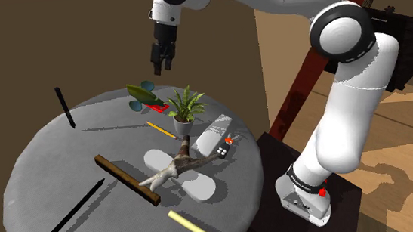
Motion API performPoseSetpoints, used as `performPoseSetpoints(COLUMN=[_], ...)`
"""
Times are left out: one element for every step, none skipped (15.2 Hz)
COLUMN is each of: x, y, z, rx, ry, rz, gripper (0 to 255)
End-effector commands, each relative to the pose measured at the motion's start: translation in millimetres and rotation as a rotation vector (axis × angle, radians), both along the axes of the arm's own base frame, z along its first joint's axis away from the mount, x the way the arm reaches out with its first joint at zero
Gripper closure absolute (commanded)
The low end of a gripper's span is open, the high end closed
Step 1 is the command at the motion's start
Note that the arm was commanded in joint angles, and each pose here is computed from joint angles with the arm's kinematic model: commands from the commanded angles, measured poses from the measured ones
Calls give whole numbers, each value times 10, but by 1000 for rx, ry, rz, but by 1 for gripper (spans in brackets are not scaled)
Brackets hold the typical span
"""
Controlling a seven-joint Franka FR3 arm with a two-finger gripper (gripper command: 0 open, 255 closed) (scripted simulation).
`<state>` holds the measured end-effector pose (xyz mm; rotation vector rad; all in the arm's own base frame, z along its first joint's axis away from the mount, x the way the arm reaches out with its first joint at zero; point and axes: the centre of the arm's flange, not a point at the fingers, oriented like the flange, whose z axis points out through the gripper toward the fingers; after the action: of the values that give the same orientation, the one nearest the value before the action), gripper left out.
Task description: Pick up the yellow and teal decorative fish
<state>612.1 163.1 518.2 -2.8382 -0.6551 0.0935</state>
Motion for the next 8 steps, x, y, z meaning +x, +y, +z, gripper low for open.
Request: performPoseSetpoints(x=[169,255,295,295,295,295,295,295], y=[175,267,311,311,310,310,311,311], z=[-35,-43,-47,-100,-153,-206,-258,-311], rx=[26,39,45,45,45,45,45,45], ry=[7,10,12,12,12,12,12,12], rz=[31,46,53,53,53,53,53,53], gripper=[0,0,0,0,0,0,0,0])
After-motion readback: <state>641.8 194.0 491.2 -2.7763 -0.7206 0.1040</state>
